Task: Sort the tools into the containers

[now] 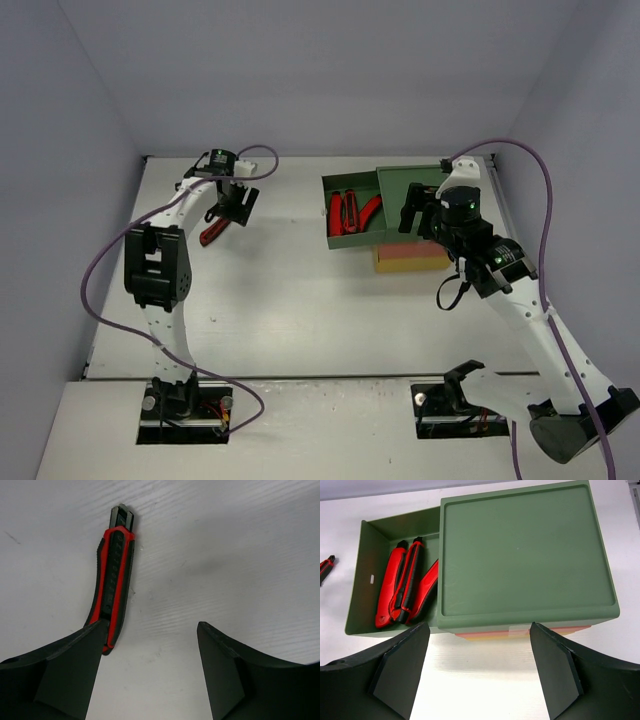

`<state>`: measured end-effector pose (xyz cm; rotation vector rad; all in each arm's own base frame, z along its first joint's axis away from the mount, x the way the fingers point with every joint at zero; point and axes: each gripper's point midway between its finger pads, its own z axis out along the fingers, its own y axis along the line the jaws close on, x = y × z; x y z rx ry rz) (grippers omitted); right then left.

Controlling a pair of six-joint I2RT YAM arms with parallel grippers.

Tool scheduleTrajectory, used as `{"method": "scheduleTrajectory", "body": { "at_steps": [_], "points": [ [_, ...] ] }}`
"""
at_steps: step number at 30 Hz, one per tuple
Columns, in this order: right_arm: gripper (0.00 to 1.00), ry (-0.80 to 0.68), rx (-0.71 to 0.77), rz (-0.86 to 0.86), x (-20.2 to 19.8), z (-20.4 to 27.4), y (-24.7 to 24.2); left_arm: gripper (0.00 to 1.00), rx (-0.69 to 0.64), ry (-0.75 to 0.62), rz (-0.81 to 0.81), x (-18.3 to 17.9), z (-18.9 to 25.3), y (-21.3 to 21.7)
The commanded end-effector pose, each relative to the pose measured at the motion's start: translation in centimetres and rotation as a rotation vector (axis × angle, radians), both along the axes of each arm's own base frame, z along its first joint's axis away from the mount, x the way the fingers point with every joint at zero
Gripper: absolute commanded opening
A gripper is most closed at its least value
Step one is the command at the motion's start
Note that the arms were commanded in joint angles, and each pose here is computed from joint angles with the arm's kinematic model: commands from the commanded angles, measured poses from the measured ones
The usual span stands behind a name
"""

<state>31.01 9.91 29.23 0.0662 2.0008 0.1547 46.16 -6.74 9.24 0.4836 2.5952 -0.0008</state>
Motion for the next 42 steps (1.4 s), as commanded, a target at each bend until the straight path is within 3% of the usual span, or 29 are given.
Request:
{"method": "scheduleTrajectory", "body": {
  "at_steps": [1,10,21,23,26,29,31,32,37,42],
  "points": [
    [0.79,-0.048,0.038,0.009,0.3,1.2,0.3,0.70,0.035,-0.071,-0.029,2.9,1.9,2.0],
    [0.80,-0.053,0.051,0.015,-0.4,1.1,0.2,0.70,0.016,-0.062,0.008,5.2,0.2,4.0],
    [0.81,-0.071,0.008,-0.015,0.4,1.9,-0.4,0.68,-0.111,0.073,0.028,3.5,-4.5,2.3],
    [0.81,-0.059,0.002,-0.012,0.7,1.5,-0.3,0.63,-0.125,0.085,0.038,3.3,-4.8,2.1],
    [0.81,-0.048,-0.009,0.003,1.0,1.3,0.0,0.45,-0.135,0.084,0.056,3.0,-4.5,2.0],
    [0.80,-0.047,-0.021,0.004,1.2,1.3,0.0,0.21,-0.159,0.072,0.068,2.8,-3.5,1.4],
    [0.81,-0.048,-0.032,0.001,1.2,1.2,-0.1,0.04,-0.186,0.052,0.103,2.6,-2.0,0.8],
    [0.81,-0.048,-0.035,0.001,1.3,1.2,-0.1,0.02,-0.199,0.053,0.109,2.4,-1.8,0.4],
    [0.81,-0.049,-0.050,-0.024,1.3,1.1,-0.6,0.00,-0.416,-0.018,0.239,2.0,4.7,-3.4],
    [0.81,-0.053,-0.053,-0.068,1.8,1.2,-1.6,0.00,-0.820,-0.214,0.362,1.5,17.7,-9.2]
  ]
}}
